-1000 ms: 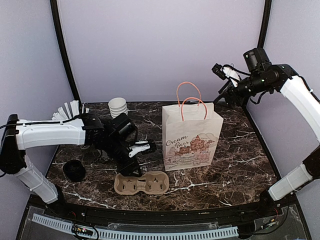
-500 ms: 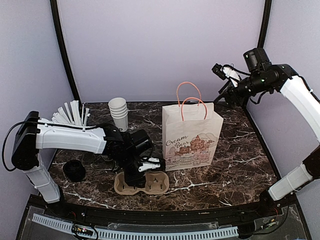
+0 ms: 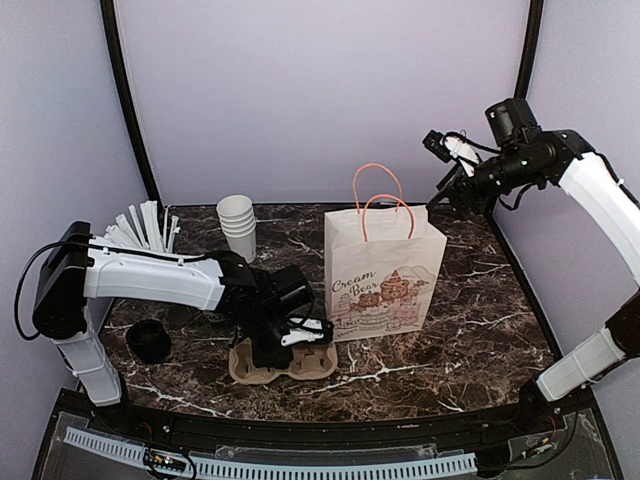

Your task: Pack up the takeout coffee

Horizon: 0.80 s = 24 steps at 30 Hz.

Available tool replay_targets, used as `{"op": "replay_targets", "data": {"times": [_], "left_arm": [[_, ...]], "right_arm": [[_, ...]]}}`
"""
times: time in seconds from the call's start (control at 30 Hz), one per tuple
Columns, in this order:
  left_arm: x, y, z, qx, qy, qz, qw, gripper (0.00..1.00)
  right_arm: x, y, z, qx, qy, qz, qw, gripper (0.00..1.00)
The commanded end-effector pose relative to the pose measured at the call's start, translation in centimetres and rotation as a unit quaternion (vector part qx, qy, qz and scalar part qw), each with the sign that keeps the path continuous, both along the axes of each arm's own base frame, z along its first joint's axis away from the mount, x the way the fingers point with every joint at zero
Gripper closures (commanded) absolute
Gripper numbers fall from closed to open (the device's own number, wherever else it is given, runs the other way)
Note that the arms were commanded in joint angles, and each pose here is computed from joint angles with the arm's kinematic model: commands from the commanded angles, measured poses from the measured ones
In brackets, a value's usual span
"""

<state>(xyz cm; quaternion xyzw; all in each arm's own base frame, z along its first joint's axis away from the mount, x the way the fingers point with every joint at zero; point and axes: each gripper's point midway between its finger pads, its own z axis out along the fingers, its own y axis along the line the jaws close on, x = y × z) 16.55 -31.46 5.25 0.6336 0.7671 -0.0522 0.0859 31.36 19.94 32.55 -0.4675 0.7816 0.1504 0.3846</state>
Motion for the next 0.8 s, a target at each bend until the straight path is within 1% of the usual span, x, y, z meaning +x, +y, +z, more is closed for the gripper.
{"op": "replay_targets", "data": {"times": [0.0,0.1,0.27,0.37,0.5,0.67,0.77], "left_arm": [[0.2,-0.1,0.8,0.005,-0.009,-0.002,1.0,0.71],[0.3,-0.1,1.0,0.008,-0.006,0.004,1.0,0.74],[0.2,-1.2,3.0,-0.024,-0.005,0.007,1.0,0.75],[0.1,-1.6,4.4,-0.044,-0.005,0.006,0.999,0.75],[-0.2,-1.7,5.7,-0.065,-0.005,0.007,0.998,0.76],[-0.5,-2.1,4.6,-0.081,0.001,0.004,0.997,0.76],[-0.4,-1.8,3.2,-0.06,0.009,0.017,0.998,0.76]], "right_arm": [[0.3,-0.1,0.6,0.006,-0.015,-0.002,1.0,0.34],[0.3,0.0,0.6,0.007,-0.015,-0.002,1.0,0.34],[0.7,0.0,1.2,0.006,-0.025,-0.002,1.0,0.34],[1.8,-0.2,2.2,0.006,-0.044,-0.008,0.999,0.34],[3.5,0.2,4.4,0.023,-0.066,-0.008,0.998,0.34],[4.3,1.8,5.3,0.051,-0.047,0.016,0.997,0.34],[4.1,2.2,5.3,0.06,-0.038,0.022,0.997,0.34]]}}
